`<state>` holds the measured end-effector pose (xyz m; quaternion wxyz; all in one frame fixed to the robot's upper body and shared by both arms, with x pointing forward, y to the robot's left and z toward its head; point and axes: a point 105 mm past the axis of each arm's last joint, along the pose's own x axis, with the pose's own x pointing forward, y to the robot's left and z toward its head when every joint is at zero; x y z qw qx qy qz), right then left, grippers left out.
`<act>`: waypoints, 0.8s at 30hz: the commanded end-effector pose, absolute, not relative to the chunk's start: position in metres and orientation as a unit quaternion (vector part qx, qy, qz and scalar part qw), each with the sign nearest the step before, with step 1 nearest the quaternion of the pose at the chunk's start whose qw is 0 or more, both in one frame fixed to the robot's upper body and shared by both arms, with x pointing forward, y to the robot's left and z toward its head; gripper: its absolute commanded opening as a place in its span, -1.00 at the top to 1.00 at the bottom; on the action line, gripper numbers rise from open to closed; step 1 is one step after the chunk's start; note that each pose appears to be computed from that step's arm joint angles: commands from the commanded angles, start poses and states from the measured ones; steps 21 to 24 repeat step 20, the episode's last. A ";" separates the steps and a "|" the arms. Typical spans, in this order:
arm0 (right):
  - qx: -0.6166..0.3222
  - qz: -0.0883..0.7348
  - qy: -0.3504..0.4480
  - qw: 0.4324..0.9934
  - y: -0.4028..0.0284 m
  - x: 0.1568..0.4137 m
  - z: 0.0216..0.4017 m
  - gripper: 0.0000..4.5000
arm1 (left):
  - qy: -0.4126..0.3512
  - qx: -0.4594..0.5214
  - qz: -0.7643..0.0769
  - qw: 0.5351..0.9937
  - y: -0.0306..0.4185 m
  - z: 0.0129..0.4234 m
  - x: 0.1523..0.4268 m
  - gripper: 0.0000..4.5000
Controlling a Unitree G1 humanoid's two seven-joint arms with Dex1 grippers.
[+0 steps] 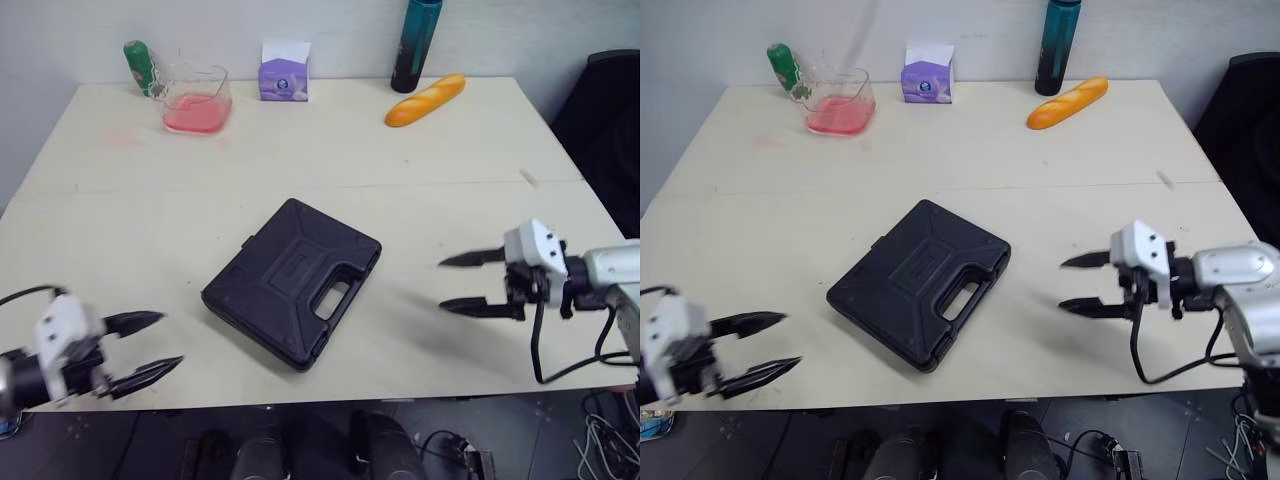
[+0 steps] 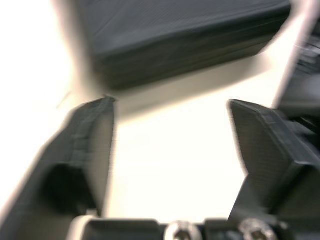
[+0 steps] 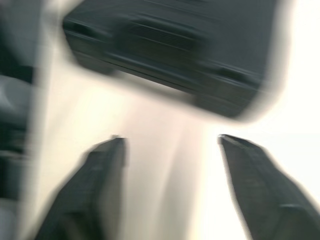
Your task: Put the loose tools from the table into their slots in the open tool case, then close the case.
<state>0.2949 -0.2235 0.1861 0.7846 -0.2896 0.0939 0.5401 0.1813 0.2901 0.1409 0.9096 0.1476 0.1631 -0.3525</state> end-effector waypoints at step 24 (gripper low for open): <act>-0.376 0.437 0.002 0.817 -0.257 0.351 0.225 -0.98 | 0.115 0.253 -0.177 0.944 0.358 0.158 0.183 -1.00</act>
